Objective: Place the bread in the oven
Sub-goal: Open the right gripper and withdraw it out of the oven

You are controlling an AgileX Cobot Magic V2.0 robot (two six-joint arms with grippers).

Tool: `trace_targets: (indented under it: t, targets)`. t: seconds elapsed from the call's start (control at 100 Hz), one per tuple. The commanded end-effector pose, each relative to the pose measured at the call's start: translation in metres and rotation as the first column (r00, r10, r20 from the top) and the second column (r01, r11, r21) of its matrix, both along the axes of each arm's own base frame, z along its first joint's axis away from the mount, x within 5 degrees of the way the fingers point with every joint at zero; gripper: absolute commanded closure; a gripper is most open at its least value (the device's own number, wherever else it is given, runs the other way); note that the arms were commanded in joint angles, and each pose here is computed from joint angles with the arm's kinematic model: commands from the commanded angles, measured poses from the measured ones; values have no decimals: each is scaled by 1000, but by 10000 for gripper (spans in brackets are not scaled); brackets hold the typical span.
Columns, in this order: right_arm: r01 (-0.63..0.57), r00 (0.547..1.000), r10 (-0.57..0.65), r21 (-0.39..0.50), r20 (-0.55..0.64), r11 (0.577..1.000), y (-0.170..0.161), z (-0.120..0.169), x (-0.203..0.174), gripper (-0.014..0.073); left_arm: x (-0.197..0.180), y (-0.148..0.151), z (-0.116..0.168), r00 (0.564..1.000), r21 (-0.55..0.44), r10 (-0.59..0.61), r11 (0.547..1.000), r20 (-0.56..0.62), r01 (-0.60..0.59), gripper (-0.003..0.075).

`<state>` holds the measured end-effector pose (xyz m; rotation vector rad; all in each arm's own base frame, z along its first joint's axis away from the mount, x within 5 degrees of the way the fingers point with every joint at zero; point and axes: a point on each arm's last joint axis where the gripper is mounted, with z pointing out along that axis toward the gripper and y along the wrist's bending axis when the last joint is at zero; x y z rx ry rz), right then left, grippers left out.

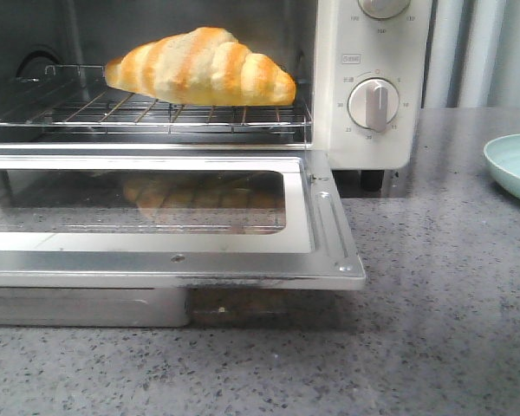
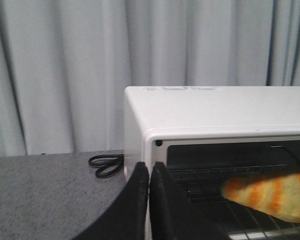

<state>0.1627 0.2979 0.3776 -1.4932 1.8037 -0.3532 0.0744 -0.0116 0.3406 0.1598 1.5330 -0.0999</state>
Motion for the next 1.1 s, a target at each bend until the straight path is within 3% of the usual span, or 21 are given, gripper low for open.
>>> trace_targets:
  t: [0.0,0.15,0.34,0.59,0.78,0.94,1.09]
  targets:
    - [22,997,-27,64,70,998,-19,32,-3,671,-1,2,9,996,-45,24,999,81,-20,742]
    - [69,994,-72,48,81,996,-35,42,-5,671,2,4,-4,994,-43,60,997,93,-57,742]
    - [138,973,-145,52,179,989,-63,65,-6,671,8,-1,-28,987,-47,15,999,159,-8,742]
    - [209,942,-249,184,226,960,-113,99,-10,671,12,-4,-67,994,-38,-6,999,106,10,742]
    - [276,908,-340,260,246,925,-159,117,-15,671,12,-3,-74,997,-34,-3,999,75,6,741]
    - [349,839,-451,337,303,875,-201,120,-25,671,12,-3,-74,997,-34,-2,999,73,5,741]
    - [368,827,-489,392,276,843,-227,103,-38,671,12,-3,-74,997,-34,-2,999,73,5,741]
